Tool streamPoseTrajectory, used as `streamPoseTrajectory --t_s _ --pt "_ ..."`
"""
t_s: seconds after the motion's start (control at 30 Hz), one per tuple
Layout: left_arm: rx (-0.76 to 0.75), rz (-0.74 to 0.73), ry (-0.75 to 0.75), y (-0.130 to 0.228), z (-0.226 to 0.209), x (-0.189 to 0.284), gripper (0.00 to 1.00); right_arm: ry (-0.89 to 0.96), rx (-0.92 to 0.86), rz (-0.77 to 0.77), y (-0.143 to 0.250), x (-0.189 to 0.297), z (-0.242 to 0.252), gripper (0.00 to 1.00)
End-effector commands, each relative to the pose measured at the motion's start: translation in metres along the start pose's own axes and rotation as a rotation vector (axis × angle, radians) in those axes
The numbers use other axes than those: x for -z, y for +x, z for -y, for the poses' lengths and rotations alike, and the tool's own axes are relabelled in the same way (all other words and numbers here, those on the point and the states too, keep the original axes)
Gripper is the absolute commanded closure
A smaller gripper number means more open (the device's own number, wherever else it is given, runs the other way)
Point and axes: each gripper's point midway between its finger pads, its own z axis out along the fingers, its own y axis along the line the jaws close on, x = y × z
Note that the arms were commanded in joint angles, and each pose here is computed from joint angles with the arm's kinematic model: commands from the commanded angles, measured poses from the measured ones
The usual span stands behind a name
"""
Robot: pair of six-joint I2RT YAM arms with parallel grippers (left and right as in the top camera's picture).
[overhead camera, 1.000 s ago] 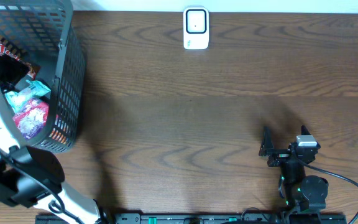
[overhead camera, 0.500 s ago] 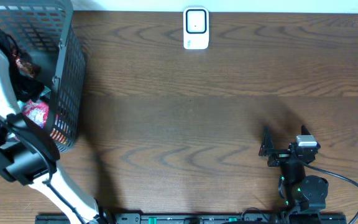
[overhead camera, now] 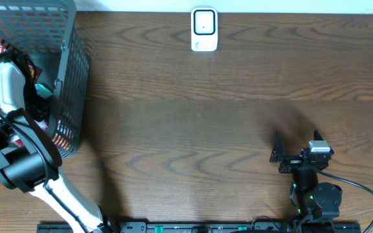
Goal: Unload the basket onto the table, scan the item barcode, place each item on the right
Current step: 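Reach the left gripper into the basket and grasp the purple-red floral pack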
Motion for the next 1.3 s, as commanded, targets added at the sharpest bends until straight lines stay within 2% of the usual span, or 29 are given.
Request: streamPoseTrajectory --t_s 0.0,0.17,0.33,0.5,0.83,0.87,0.9,0.93,0.97,1.0,1.03,1.27 --pt "-0.066 -0.085 0.005 0.019 0.009 -0.031 0.25 0.018 0.007 0.0 0.001 0.0 0.004 0.01" --pt "-0.067 -0.09 0.007 0.022 0.009 -0.033 0.92 0.018 0.007 0.0 0.001 0.0 0.004 0.01" --pt "-0.067 -0.092 0.006 0.019 0.003 -0.015 0.93 0.018 0.007 0.0 0.001 0.0 0.004 0.01" --pt "-0.043 -0.025 0.045 0.006 -0.005 0.027 0.93 0.018 0.007 0.0 0.001 0.0 0.004 0.01" --pt "0.099 0.348 0.276 -0.018 -0.039 0.149 0.92 0.018 0.007 0.0 0.001 0.0 0.004 0.01" --pt "0.109 0.375 0.291 -0.018 -0.042 0.157 0.85 0.018 0.007 0.0 0.001 0.0 0.004 0.01" --pt "0.116 0.395 0.303 -0.017 -0.045 0.164 0.6 0.018 0.007 0.0 0.001 0.0 0.004 0.01" --pt "0.121 0.409 0.311 -0.016 -0.047 0.168 0.3 0.018 0.007 0.0 0.001 0.0 0.004 0.01" --pt "0.122 0.413 0.314 -0.016 -0.048 0.17 0.14 0.018 0.007 0.0 0.001 0.0 0.004 0.01" --pt "0.122 0.411 0.314 -0.015 -0.049 0.17 0.07 0.018 0.007 0.0 0.001 0.0 0.004 0.01" --pt "0.116 0.399 0.321 -0.013 -0.047 0.168 0.0 0.018 0.007 0.0 0.001 0.0 0.004 0.01" --pt "0.066 0.255 0.34 0.005 -0.017 0.129 0.02 0.018 0.007 0.0 0.001 0.0 0.004 0.01"
